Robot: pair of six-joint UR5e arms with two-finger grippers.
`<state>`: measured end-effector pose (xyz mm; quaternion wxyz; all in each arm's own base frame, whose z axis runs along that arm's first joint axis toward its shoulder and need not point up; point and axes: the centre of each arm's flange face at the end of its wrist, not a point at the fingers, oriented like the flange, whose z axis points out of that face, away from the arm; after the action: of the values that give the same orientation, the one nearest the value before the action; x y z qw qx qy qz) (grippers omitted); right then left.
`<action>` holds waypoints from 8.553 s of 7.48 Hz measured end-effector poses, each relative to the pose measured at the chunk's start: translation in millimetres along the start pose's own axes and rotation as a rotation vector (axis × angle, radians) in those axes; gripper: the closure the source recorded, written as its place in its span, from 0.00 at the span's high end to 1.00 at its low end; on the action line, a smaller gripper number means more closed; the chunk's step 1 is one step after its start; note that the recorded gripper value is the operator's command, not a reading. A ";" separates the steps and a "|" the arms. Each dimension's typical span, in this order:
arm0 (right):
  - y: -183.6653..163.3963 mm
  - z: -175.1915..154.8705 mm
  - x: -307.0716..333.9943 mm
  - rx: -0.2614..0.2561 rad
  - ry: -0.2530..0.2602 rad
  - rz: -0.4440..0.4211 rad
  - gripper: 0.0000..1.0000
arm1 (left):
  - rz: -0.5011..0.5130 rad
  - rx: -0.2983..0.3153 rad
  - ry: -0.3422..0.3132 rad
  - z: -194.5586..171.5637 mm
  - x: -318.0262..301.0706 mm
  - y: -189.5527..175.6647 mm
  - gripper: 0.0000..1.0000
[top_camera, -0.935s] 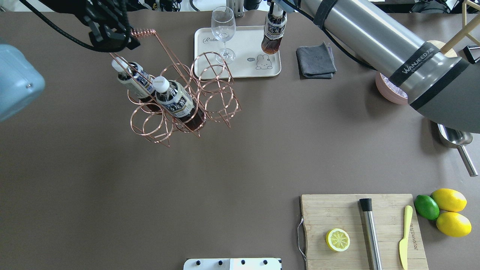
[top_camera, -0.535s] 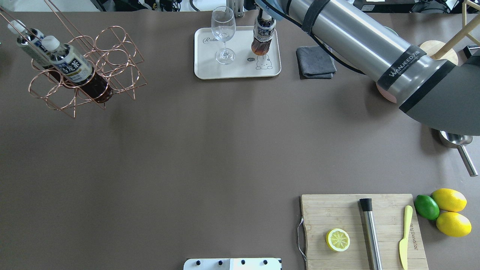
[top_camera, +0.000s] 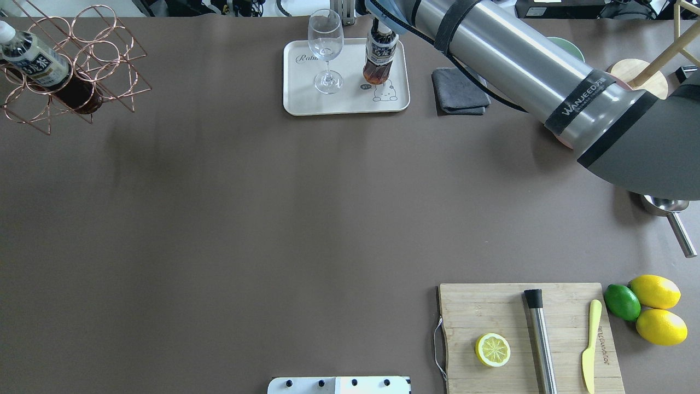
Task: Take tea from basket to plate
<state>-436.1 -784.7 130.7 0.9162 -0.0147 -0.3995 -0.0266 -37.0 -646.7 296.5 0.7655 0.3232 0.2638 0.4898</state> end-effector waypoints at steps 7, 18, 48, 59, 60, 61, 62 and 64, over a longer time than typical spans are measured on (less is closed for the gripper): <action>0.0 -10.3 1.5 0.011 -0.004 -0.035 0.74 | 0.211 -0.023 -0.153 58.9 -53.6 -22.3 0.00; 246.1 -16.9 453.0 -0.050 0.115 -0.097 0.99 | 0.318 -0.055 -0.201 127.8 -55.4 -56.9 0.00; 335.8 14.9 701.2 0.030 0.098 0.140 0.99 | -1.037 0.207 0.065 115.5 27.1 123.8 0.98; 337.3 7.7 704.5 0.045 0.089 0.151 0.99 | -1.251 -0.383 0.064 179.0 77.0 305.4 0.98; 337.8 7.2 704.5 0.046 0.089 0.151 0.99 | -1.255 -0.384 0.066 178.1 79.5 313.6 0.98; 338.3 6.8 704.7 0.047 0.088 0.152 0.99 | -1.251 -0.380 0.064 176.2 79.7 313.9 0.98; 338.7 6.2 705.0 0.048 0.087 0.153 0.99 | -1.244 -0.372 0.061 173.8 78.6 310.7 0.98; 339.6 6.3 706.3 0.047 0.087 0.156 0.99 | -1.235 -0.363 0.056 172.1 76.8 306.7 0.98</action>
<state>59.7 -471.6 650.7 0.9321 -0.0230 -0.3573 0.0536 -61.5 -521.1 632.9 0.9418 -0.0360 0.3342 0.0041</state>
